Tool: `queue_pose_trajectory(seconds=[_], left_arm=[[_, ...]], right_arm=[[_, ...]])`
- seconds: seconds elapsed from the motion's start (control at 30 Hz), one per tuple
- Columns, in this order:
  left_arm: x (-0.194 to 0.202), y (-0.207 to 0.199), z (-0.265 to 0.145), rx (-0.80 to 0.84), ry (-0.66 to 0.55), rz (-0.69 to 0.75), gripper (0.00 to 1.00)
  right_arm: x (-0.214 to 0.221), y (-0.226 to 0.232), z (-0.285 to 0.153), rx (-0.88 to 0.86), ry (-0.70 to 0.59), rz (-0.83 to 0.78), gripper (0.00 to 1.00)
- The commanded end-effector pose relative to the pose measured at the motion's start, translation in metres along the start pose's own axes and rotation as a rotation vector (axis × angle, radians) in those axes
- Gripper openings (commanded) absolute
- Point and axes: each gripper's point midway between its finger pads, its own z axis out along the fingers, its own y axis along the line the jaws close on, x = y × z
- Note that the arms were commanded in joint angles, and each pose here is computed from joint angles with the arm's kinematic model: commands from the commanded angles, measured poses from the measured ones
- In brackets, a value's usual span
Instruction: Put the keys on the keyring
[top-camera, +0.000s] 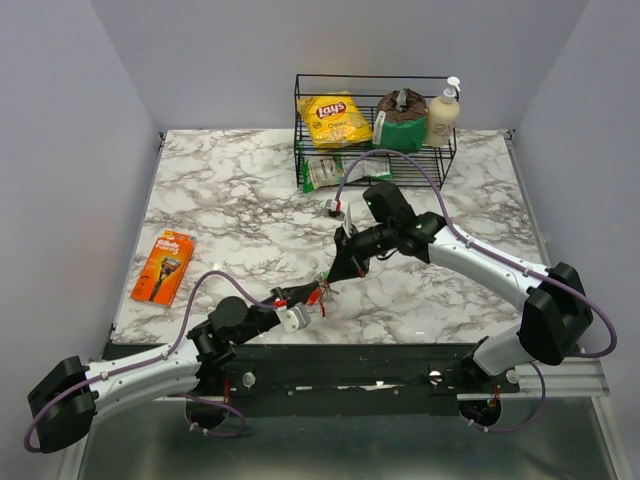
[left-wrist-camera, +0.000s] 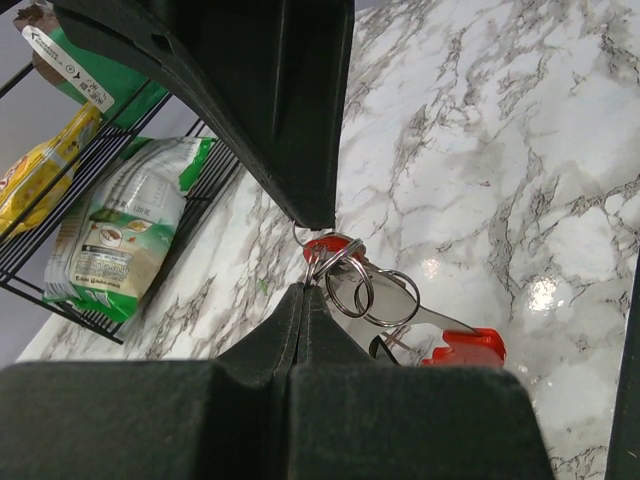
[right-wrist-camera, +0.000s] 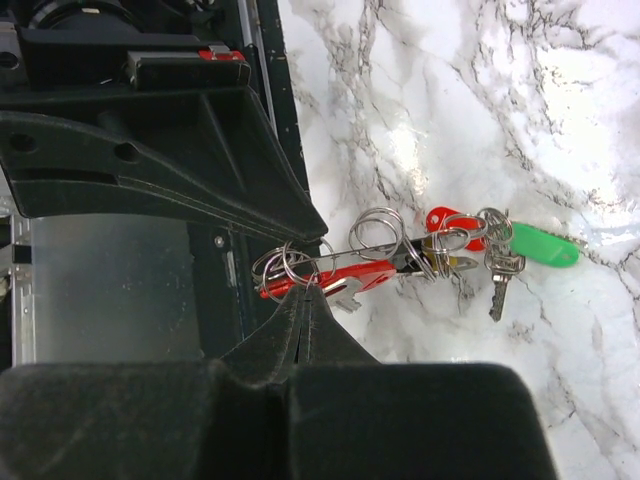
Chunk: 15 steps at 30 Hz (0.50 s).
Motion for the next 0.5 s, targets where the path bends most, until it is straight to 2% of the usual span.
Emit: queue_pose_trajectory(seconds=[0.0, 0.47], left_arm=[[-0.010, 0.011, 0.002, -0.044, -0.029, 0.013, 0.00], [-0.004, 0.022, 0.004, -0.090, 0.023, 0.018, 0.00]], right_arm=[[-0.017, 0.020, -0.010, -0.060, -0.033, -0.046, 0.01], [-0.022, 0.032, -0.013, -0.109, -0.033, -0.046, 0.01]])
